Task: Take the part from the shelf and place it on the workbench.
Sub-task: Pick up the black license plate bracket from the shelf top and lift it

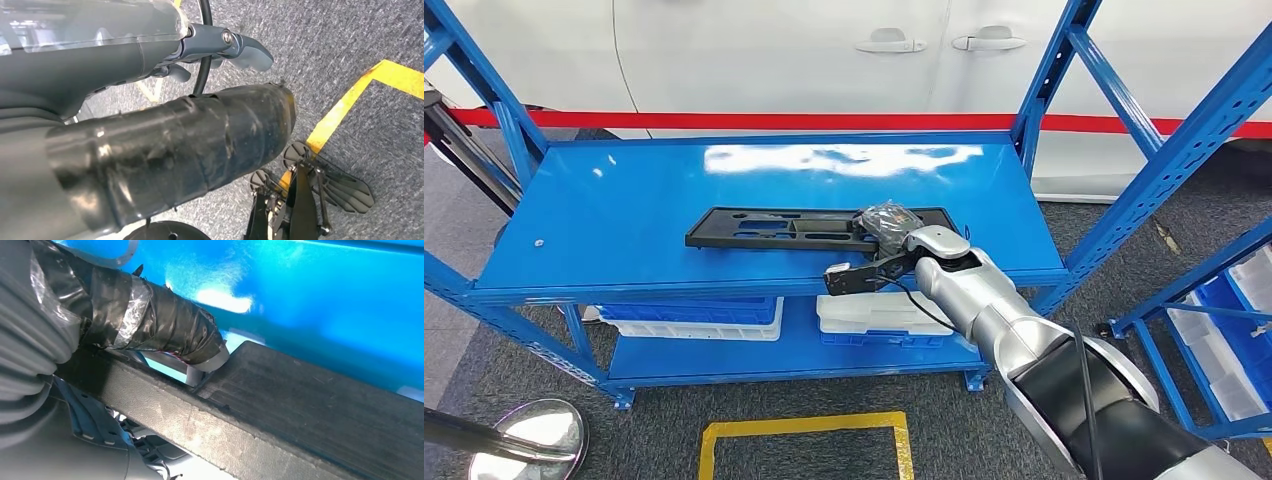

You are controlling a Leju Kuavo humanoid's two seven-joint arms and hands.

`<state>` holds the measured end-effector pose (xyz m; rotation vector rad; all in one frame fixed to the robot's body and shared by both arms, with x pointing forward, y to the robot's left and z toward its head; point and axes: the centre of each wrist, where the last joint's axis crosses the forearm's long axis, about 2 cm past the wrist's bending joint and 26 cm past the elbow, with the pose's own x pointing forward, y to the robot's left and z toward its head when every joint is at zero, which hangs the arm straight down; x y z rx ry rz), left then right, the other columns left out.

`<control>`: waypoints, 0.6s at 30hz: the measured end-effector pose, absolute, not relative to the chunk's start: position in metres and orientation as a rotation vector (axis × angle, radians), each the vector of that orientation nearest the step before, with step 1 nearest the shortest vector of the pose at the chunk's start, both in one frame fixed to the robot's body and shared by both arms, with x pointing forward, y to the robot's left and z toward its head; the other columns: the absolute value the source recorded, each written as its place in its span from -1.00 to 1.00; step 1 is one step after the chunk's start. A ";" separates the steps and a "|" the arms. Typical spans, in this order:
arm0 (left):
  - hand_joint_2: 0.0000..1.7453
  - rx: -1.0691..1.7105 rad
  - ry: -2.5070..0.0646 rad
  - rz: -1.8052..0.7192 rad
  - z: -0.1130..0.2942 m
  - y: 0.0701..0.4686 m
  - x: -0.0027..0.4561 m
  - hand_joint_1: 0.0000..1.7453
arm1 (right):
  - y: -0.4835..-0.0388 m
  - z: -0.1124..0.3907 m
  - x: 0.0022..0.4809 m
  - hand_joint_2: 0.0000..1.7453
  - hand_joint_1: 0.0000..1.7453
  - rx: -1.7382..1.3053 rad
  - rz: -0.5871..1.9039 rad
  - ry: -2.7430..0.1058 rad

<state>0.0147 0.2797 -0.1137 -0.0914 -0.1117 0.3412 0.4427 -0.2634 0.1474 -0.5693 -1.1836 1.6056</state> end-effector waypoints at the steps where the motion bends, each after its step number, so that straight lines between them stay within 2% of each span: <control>1: -1.00 -0.094 -0.113 0.333 -0.114 0.279 0.015 -1.00 | -0.263 0.147 0.443 1.00 1.00 -0.574 1.603 -1.190; 6: -1.00 -0.082 -0.106 0.279 -0.114 0.274 0.015 -1.00 | -0.261 0.146 0.441 1.00 1.00 -0.603 1.575 -1.324; 10: 1.00 -0.059 -0.112 0.248 -0.113 0.270 0.015 -1.00 | -0.248 0.145 0.435 1.00 1.00 -0.753 1.554 -1.574; 14: 1.00 -0.041 -0.131 0.187 -0.113 0.267 0.017 -1.00 | -0.223 0.151 0.422 1.00 1.00 -0.894 1.520 -1.824; 18: 1.00 -0.034 -0.144 0.142 -0.113 0.262 0.017 -1.00 | -0.209 0.161 0.407 1.00 1.00 -0.938 1.520 -1.956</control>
